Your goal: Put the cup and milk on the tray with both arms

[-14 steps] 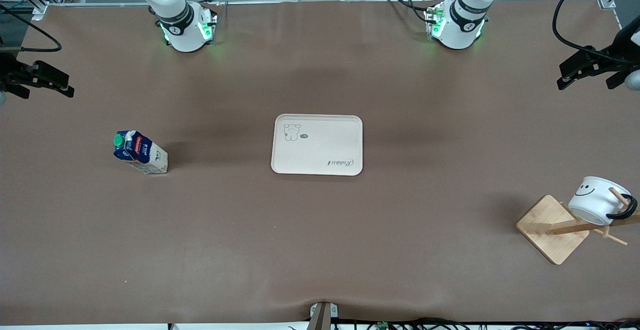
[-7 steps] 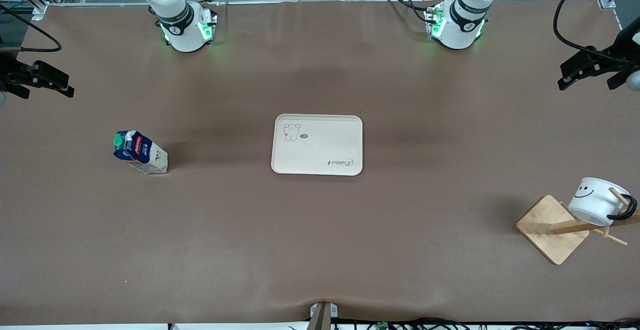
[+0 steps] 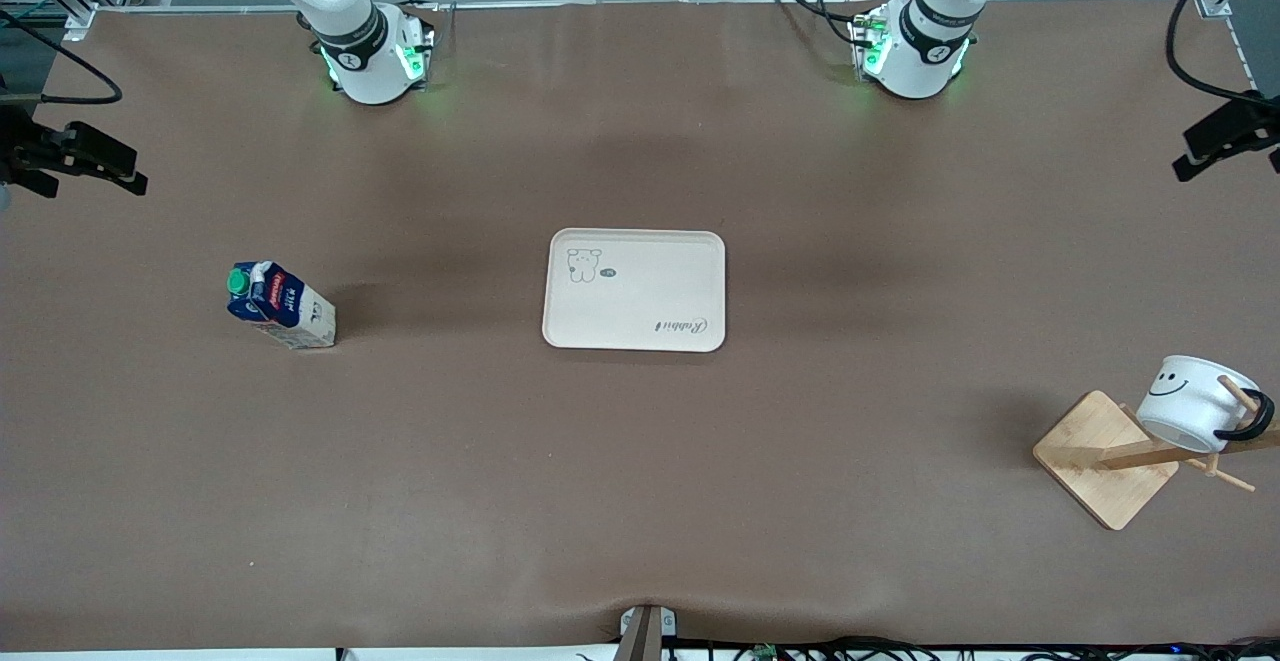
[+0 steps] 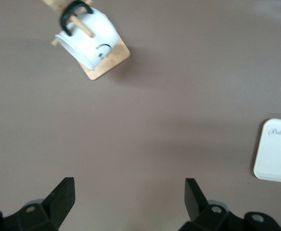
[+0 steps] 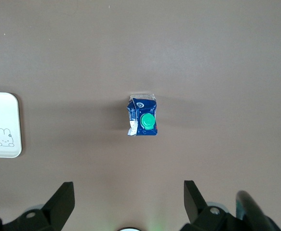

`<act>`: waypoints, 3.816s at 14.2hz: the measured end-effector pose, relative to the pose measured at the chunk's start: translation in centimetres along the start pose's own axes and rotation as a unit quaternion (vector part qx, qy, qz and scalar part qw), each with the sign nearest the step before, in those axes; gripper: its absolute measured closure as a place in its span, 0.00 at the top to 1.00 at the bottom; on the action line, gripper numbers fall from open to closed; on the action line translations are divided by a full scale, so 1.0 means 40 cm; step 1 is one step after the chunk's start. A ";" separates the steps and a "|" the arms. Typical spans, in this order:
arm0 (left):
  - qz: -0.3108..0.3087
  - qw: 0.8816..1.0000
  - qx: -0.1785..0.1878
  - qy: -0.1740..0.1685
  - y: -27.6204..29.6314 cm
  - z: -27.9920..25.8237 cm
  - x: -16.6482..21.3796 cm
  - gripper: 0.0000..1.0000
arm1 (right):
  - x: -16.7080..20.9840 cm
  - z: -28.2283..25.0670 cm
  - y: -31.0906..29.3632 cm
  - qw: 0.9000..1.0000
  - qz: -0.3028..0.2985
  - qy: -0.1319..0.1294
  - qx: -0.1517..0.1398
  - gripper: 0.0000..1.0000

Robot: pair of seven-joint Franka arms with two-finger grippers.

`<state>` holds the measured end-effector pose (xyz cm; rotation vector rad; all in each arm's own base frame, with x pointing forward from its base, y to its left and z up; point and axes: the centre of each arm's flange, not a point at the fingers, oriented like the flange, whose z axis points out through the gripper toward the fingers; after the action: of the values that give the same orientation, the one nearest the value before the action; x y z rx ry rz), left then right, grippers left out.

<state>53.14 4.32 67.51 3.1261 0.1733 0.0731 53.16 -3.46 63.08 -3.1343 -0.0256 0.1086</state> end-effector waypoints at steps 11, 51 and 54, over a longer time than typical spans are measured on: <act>-0.100 0.988 -0.039 0.108 -0.230 0.204 0.079 1.00 | 0.000 0.000 0.001 1.000 0.000 0.000 0.000 1.00; -0.017 0.943 -0.180 0.281 -0.268 0.625 0.178 0.07 | 0.112 0.135 0.015 1.000 0.010 -0.023 -0.009 1.00; -0.009 0.943 -0.190 0.273 -0.253 0.610 0.155 0.06 | 0.126 0.166 0.015 0.999 0.011 -0.035 -0.010 1.00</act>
<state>59.34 14.91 43.32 2.6385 0.1641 0.8609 57.72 -3.97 56.13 -3.1493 0.0063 0.2193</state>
